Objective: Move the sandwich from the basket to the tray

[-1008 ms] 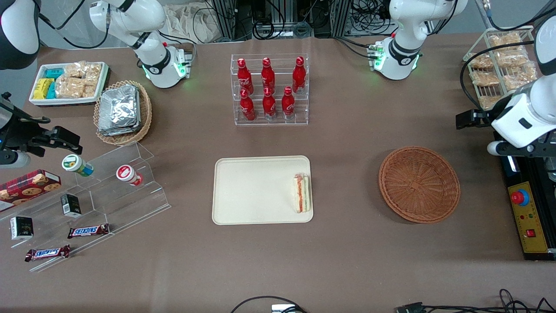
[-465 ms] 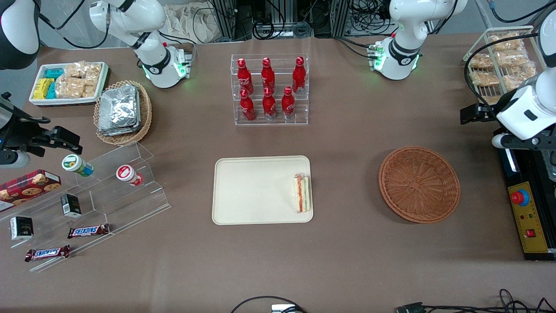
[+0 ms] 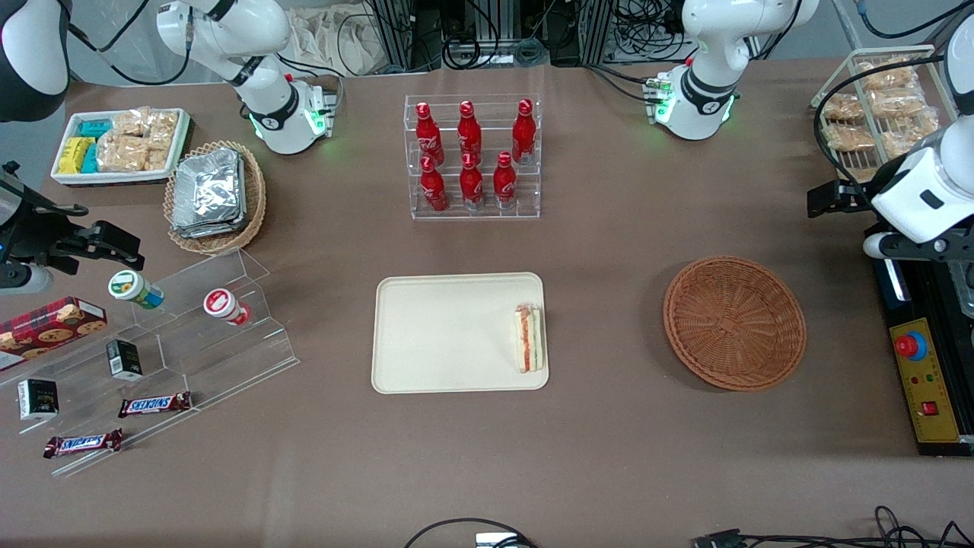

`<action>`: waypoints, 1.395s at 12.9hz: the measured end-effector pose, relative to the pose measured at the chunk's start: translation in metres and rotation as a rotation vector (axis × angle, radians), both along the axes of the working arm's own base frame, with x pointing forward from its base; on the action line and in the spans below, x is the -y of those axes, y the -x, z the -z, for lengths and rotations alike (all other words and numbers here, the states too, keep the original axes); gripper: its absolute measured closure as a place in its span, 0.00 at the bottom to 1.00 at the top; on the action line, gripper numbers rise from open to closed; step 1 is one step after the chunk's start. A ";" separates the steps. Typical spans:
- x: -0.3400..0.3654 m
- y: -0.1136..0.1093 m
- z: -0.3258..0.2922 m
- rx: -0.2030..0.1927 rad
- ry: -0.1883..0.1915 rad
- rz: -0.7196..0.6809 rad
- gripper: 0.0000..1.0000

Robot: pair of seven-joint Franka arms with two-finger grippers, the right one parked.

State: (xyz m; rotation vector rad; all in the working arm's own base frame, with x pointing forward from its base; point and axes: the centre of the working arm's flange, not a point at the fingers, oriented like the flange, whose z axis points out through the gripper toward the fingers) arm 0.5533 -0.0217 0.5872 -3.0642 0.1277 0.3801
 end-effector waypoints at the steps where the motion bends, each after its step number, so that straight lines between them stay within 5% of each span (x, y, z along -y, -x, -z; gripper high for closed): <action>1: 0.000 0.001 -0.002 0.006 0.000 0.000 0.00; 6: 0.003 0.017 -0.001 0.078 -0.009 0.006 0.00; 18: 0.001 0.015 0.001 0.089 -0.009 0.003 0.00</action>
